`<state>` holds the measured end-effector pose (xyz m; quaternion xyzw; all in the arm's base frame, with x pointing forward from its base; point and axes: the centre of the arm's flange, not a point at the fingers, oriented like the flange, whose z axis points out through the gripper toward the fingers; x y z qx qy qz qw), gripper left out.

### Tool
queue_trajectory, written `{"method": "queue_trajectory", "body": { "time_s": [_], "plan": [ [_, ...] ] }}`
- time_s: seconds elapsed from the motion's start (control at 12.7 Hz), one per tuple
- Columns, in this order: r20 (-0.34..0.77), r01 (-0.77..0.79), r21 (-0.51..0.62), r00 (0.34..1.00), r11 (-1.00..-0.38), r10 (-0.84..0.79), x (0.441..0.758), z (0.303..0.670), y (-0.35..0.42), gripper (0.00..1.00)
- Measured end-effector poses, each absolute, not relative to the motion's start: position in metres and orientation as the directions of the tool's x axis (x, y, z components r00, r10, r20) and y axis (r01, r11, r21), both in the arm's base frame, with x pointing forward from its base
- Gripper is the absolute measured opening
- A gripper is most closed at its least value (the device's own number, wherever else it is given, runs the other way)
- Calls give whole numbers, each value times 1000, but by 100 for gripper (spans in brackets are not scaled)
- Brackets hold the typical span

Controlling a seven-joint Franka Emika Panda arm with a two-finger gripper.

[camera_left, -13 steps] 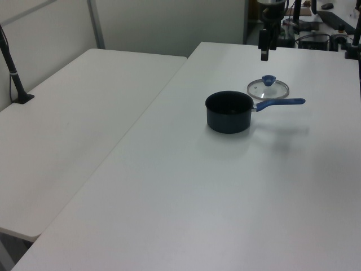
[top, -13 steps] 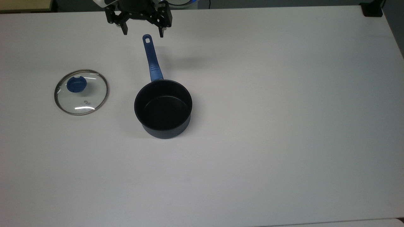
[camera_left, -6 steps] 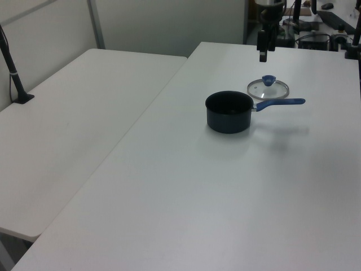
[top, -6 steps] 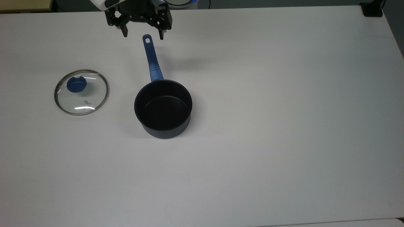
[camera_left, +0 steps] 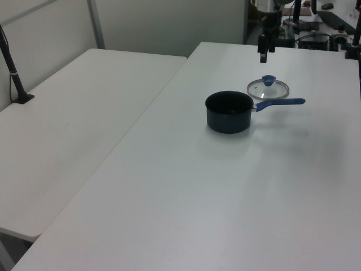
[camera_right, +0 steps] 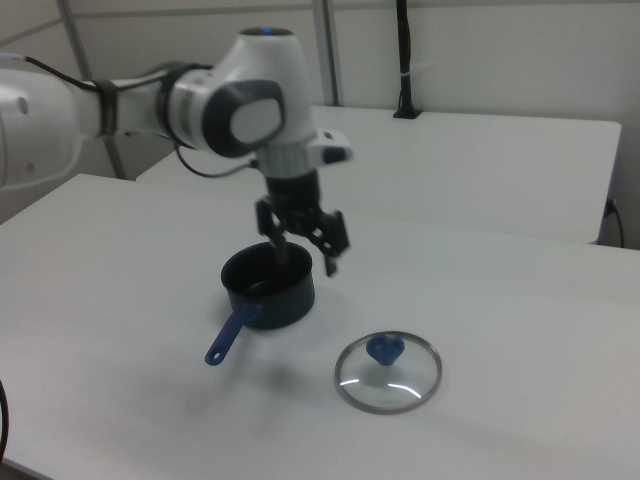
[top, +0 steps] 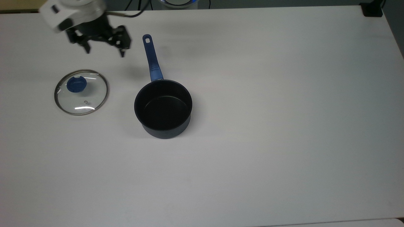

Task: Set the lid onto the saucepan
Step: 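Move the gripper over the blue knob of the glass lid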

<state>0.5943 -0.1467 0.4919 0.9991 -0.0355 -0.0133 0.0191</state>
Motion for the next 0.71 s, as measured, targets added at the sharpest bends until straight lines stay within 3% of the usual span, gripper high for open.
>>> {"method": "queue_trajectory", "body": {
  "time_s": [0.32,0.71],
  "plan": [
    [-20,-77,74,997,-994,-78,592,447,-231,100],
    [-29,-48,107,998,-993,-51,599,382,-273,100]
  ]
}}
